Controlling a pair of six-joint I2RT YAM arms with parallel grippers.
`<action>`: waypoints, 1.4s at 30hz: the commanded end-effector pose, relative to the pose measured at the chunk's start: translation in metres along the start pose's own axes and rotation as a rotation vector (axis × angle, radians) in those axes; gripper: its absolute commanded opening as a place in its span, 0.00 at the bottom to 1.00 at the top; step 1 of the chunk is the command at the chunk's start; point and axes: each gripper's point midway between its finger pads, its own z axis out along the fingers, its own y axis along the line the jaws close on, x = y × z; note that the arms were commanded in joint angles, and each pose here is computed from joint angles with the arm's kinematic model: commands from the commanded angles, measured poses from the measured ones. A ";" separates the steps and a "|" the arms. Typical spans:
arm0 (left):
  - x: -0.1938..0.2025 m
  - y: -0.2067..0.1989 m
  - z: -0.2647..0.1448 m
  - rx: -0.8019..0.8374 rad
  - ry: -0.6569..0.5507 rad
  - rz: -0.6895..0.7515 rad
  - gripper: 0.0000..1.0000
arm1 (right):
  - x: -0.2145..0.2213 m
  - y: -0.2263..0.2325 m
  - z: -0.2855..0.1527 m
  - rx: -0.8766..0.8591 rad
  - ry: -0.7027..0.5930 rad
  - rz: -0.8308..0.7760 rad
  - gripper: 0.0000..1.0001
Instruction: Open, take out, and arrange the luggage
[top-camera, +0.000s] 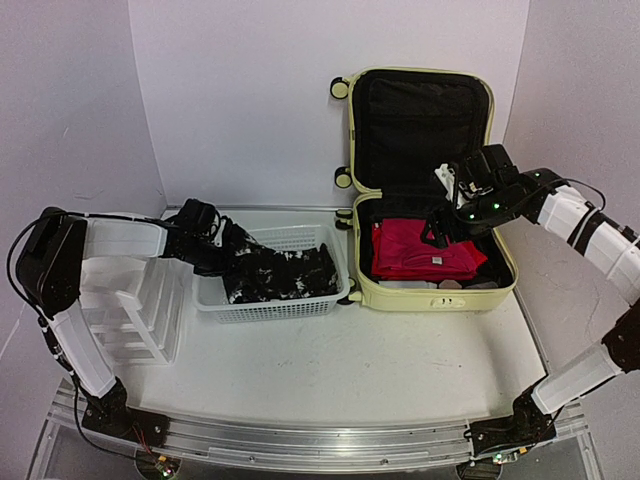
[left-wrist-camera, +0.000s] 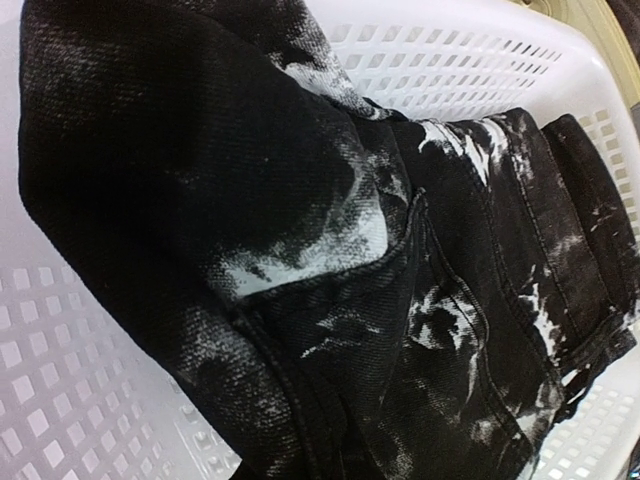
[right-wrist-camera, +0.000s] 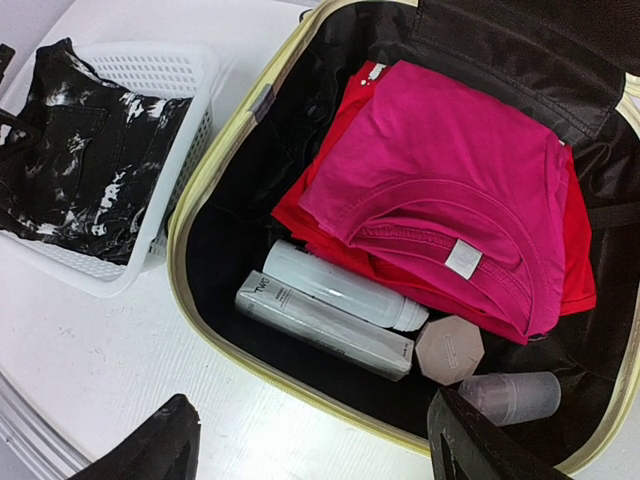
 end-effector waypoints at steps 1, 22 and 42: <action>-0.023 0.002 -0.014 -0.096 -0.092 0.109 0.00 | -0.006 0.000 -0.003 0.012 -0.022 -0.018 0.80; 0.012 -0.112 -0.063 0.080 0.105 0.178 0.24 | 0.009 0.004 0.009 -0.001 0.047 -0.033 0.80; 0.018 -0.056 -0.039 -0.224 0.186 0.233 0.26 | 0.010 0.009 -0.001 0.002 0.047 -0.061 0.81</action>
